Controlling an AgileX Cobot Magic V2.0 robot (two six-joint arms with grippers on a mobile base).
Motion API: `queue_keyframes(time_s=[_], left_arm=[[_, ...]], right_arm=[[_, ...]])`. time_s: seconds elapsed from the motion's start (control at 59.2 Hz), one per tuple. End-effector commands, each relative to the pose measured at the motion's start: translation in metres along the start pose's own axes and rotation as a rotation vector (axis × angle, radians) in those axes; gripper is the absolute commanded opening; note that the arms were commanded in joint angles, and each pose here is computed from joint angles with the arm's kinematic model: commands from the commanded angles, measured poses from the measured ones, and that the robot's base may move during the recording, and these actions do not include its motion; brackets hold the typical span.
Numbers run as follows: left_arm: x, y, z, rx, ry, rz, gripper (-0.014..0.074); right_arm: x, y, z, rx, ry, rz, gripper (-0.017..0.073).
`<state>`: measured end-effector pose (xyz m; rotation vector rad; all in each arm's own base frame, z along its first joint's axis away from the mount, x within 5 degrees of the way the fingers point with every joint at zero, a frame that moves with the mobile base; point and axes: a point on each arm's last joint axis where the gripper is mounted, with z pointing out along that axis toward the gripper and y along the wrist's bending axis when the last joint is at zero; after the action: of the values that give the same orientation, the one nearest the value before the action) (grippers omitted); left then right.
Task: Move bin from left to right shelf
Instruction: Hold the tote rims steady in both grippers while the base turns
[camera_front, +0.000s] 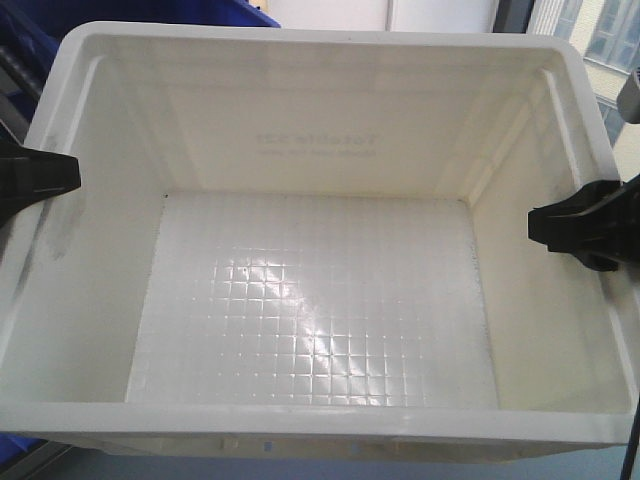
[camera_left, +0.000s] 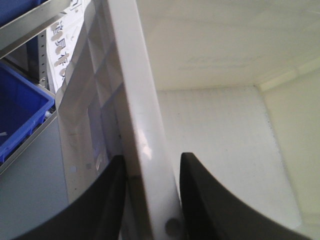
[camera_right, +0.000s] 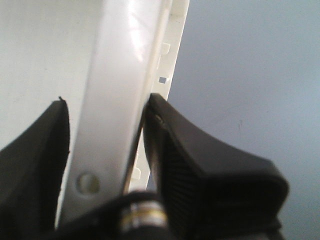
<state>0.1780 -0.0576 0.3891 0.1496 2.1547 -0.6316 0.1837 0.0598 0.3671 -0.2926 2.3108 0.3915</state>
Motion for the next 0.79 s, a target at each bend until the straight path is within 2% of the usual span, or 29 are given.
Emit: queue_keyframes(time_s=[0.0,0.777], left_arm=[[-0.0152,-0.0204,-0.0132,0.138,-0.123,-0.062,-0.0006],[-0.0147,-0.0205,-0.0131,0.139,-0.117,-0.061,-0.0006]], right_arm=[[-0.0207,0.0107,-0.0068,-0.095,-0.154,0.073,-0.0004],[-0.0212,0.0096,-0.0022,-0.092,-0.139,0.075,-0.0004]])
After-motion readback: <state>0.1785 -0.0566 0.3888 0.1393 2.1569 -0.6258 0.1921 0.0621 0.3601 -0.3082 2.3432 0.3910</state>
